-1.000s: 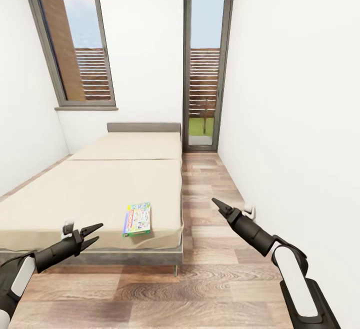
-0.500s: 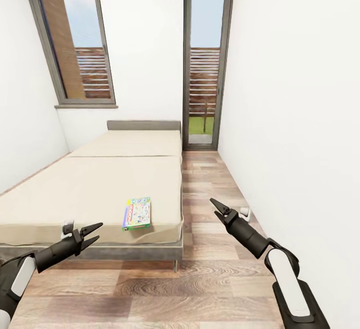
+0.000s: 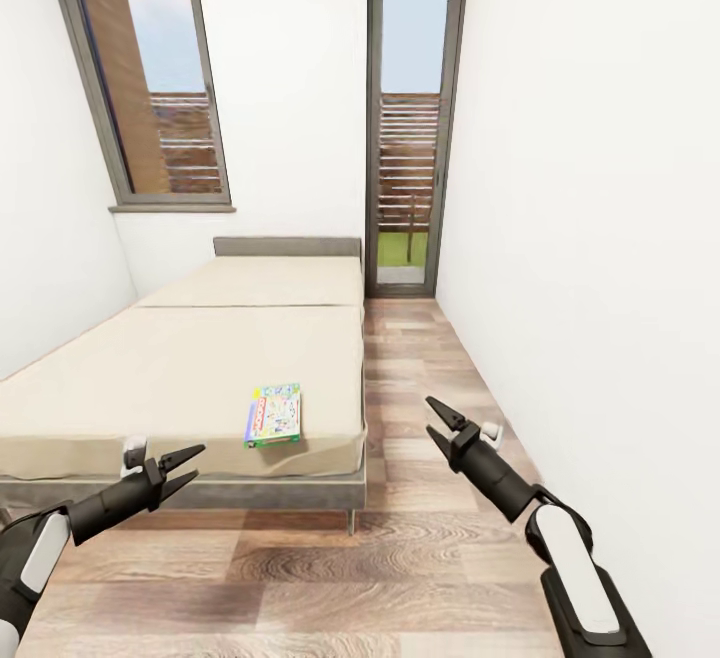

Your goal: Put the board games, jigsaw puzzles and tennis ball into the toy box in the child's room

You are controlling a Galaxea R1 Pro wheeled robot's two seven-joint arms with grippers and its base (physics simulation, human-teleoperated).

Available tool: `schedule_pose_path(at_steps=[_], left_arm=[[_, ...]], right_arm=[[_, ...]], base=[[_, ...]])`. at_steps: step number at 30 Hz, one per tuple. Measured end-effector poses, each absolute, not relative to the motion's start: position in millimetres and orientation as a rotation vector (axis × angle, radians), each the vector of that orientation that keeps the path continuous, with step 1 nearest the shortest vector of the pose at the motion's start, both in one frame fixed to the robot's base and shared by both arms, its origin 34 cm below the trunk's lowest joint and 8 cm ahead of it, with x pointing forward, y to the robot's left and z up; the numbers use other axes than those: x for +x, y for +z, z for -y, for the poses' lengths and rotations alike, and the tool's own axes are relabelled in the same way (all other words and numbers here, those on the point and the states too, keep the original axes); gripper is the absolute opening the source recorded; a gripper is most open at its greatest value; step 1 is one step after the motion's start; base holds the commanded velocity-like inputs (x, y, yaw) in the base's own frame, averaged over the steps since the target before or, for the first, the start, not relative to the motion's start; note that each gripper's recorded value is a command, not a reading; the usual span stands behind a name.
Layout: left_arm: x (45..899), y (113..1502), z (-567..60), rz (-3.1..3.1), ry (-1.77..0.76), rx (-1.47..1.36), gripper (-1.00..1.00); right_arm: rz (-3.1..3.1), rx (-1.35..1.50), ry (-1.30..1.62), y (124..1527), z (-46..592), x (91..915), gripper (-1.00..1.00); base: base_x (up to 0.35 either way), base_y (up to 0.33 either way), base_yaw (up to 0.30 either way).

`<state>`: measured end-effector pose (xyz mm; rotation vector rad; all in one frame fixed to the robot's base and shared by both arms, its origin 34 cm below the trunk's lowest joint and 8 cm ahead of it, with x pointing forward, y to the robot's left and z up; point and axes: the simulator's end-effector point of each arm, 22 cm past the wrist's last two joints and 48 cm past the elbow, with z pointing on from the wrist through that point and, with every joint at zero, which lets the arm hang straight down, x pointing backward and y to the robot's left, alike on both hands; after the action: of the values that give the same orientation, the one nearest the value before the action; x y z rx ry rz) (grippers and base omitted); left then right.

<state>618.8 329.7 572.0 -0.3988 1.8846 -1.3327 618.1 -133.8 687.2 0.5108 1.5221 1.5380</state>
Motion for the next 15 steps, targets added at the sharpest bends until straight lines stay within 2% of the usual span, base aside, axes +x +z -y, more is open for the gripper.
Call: schedule_pose_path(at_steps=[15], left_arm=[[615.8,538.3,-329.1,-1.909,-1.337,-0.424,1.0]], right_arm=[[-1.528,0.611,1.596,642.5,137.4,619.8,1.0]], base=[[0.0,0.0,0.0]])
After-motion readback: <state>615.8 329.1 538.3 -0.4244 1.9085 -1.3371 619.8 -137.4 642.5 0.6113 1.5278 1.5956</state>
